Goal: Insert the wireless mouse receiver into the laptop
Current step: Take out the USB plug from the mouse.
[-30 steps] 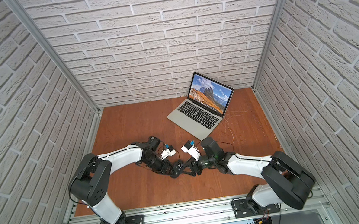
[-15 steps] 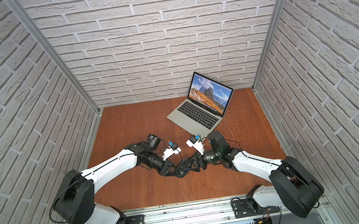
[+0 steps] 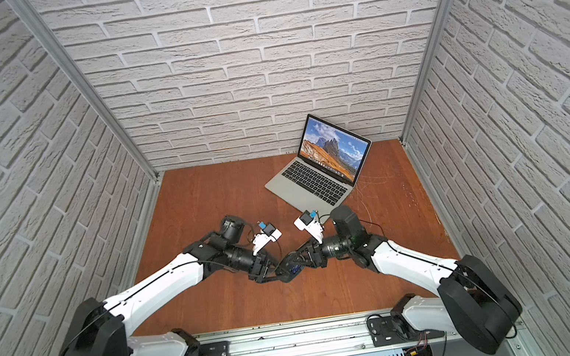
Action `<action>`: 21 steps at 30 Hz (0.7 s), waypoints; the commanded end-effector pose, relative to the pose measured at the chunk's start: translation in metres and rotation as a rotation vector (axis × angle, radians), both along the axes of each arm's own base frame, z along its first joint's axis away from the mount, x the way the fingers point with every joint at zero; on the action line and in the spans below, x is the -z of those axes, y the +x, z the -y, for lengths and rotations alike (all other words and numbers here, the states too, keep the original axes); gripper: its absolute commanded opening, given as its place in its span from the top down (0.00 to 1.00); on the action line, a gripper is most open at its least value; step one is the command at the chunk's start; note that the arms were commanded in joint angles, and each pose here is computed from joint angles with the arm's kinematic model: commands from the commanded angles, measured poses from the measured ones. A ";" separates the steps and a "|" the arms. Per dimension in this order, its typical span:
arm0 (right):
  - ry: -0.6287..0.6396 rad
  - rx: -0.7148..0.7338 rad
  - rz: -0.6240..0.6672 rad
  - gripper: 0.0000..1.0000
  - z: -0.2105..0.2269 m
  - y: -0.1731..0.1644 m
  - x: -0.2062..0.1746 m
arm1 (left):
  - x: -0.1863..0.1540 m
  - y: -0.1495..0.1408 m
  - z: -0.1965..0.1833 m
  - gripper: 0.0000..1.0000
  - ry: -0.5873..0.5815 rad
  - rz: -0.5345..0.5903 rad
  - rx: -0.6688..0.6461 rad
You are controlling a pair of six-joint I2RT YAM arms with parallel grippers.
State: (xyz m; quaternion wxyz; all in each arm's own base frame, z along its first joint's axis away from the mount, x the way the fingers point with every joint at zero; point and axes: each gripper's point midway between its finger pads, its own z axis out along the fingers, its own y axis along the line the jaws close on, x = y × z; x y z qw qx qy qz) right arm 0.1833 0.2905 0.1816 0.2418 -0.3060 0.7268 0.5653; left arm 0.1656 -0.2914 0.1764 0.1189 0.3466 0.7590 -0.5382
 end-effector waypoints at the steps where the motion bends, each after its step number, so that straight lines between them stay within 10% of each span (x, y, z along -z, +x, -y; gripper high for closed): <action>1: 0.126 0.080 0.082 0.86 -0.002 0.013 -0.041 | -0.037 0.016 0.009 0.33 -0.160 0.052 -0.076; 10: 0.240 0.079 0.063 0.86 -0.004 0.013 -0.073 | -0.075 0.031 0.005 0.47 -0.323 0.079 -0.206; 17: 0.236 0.084 0.040 0.85 -0.004 0.013 -0.071 | -0.086 0.029 0.001 0.89 -0.354 0.094 -0.233; 21: 0.106 0.226 -0.026 0.50 0.005 0.030 -0.043 | -0.069 0.037 -0.002 0.94 -0.272 0.055 -0.302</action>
